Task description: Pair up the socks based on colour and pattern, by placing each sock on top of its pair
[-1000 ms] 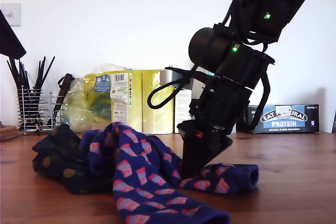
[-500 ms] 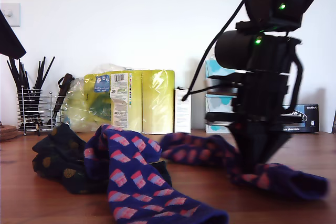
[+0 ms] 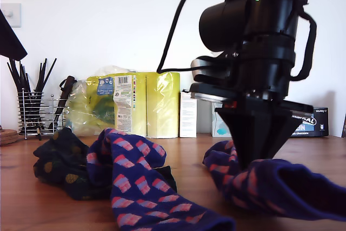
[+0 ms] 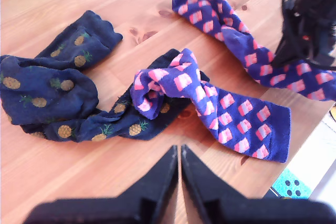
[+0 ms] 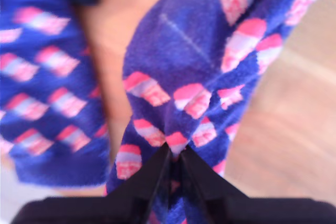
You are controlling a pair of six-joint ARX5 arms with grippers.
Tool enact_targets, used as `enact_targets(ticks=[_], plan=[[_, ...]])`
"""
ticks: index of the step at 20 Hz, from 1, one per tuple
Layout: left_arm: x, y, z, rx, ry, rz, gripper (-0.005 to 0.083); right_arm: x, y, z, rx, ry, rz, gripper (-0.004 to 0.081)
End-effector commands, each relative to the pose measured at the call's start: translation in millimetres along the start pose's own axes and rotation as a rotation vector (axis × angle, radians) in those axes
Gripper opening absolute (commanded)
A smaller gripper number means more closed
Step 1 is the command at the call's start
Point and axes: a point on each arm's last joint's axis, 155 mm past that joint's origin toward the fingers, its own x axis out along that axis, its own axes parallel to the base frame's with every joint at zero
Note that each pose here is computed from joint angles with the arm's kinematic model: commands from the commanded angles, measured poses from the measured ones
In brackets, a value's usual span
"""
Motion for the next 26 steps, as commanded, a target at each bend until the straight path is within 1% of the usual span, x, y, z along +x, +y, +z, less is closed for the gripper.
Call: enact_targets(ticks=[1, 4, 5, 6, 9, 11, 13, 16, 18, 19, 21, 24, 26], plan=[[1.5, 0.2, -0.6, 0.008, 0.002, -0.002, -0.002, 6.9, -7.0, -13.4, 0.023, 0.053, -0.016, 0.0061], [1.5, 0.2, -0.7, 0.008, 0.002, -0.002, -0.002, 6.4, -7.6, -16.3, 0.047, 0.064, -0.019, 0.0329], [1.5, 0.1, -0.6, 0.008, 0.002, -0.002, -0.002, 6.3, -6.9, -17.4, 0.048, 0.069, -0.016, 0.0386], [1.5, 0.2, -0.7, 0.008, 0.002, -0.002, -0.002, 6.1, -4.7, -19.1, 0.049, 0.076, -0.004, 0.0408], [1.5, 0.1, -0.8, 0.008, 0.003, -0.002, -0.002, 1.9, 11.1, -25.3, 0.043, 0.099, 0.07, 0.0409], [1.5, 0.2, -0.7, 0.008, 0.002, -0.002, -0.002, -7.5, 21.9, -19.5, 0.014, 0.067, 0.092, 0.0409], [1.5, 0.2, -0.8, 0.008, 0.002, -0.002, -0.002, -22.5, 39.4, -4.4, -0.033, 0.004, 0.113, 0.0409], [1.5, 0.2, -0.7, 0.008, 0.002, -0.001, -0.002, -42.9, 76.9, 27.0, -0.097, -0.118, 0.152, 0.0414], [1.5, 0.3, -1.1, 0.007, 0.004, -0.001, -0.002, -52.2, 104.7, 47.6, -0.114, -0.204, 0.187, 0.0444], [1.4, 1.6, -1.4, 0.005, 0.005, 0.005, -0.002, -56.5, 111.2, 57.3, -0.109, -0.242, 0.18, 0.0445], [0.9, 8.8, -2.0, -0.034, 0.007, 0.043, -0.002, -58.5, 119.1, 71.4, -0.113, -0.287, 0.155, 0.0446], [0.0, 12.0, -1.6, -0.061, 0.004, 0.059, -0.002, -49.2, 127.7, 85.2, -0.112, -0.275, 0.148, 0.0447], [-1.5, 12.2, -1.6, -0.06, 0.003, 0.063, -0.002, -38.7, 127.3, 90.7, -0.113, -0.248, 0.099, 0.0448]])
